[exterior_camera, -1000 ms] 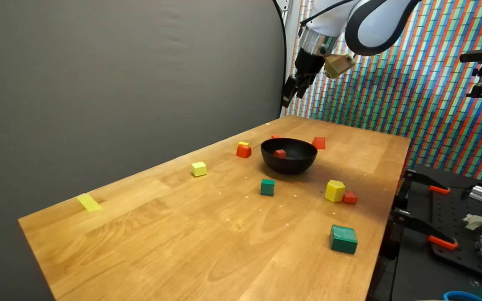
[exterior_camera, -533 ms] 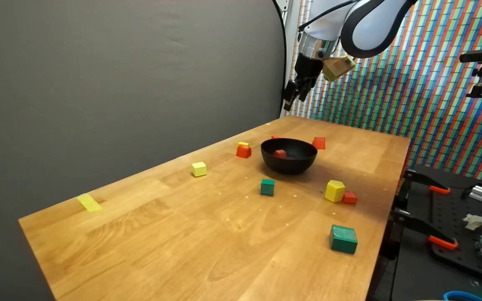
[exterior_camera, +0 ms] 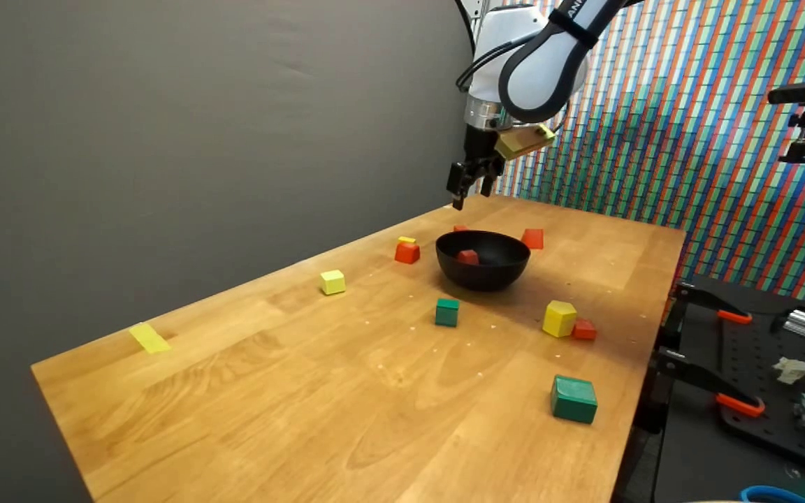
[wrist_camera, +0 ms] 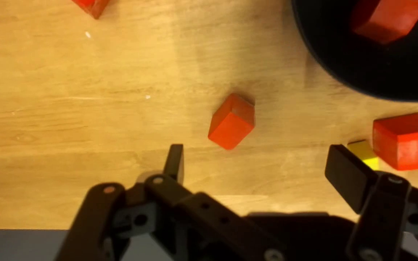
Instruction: Put all the blocks on the table in the black bowl
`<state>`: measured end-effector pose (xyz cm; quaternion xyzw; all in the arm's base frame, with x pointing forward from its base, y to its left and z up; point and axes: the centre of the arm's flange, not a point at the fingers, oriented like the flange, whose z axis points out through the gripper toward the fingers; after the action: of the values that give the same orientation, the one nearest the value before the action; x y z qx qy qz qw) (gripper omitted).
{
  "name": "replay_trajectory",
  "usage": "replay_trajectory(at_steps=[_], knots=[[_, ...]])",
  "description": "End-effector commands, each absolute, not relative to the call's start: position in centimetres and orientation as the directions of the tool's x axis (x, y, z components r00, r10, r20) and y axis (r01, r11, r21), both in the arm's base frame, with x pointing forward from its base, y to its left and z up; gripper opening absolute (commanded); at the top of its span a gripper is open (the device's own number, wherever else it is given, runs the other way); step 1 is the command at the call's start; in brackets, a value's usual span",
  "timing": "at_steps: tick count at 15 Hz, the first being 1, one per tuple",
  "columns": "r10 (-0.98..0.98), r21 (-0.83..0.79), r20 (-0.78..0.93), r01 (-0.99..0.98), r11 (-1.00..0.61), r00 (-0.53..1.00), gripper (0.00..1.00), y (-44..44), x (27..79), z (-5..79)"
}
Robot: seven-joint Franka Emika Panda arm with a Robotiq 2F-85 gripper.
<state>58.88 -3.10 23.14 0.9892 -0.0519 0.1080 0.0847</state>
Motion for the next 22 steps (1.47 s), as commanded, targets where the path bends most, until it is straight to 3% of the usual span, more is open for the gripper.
replay_trajectory(at_steps=[1,8,9,10,15,18,22], knots=[[-0.161,0.139,0.194,-0.19,-0.972,0.968,1.0,-5.8,64.5,21.8],[-0.257,0.1,0.068,-0.263,-0.96,0.964,1.0,-6.4,66.5,17.2],[-0.263,0.102,0.053,-0.267,-0.958,0.963,0.75,-6.4,66.4,16.7],[-0.273,0.104,0.039,-0.275,-0.956,0.961,0.74,-6.4,66.3,16.3],[-0.319,0.126,0.004,-0.317,-0.94,0.948,0.33,-6.9,65.3,15.7],[-0.263,0.145,0.064,-0.27,-0.952,0.963,0.12,-5.8,63.6,20.5],[-0.067,0.216,0.201,-0.11,-0.97,0.977,0.16,-3.3,61.2,27.9]])
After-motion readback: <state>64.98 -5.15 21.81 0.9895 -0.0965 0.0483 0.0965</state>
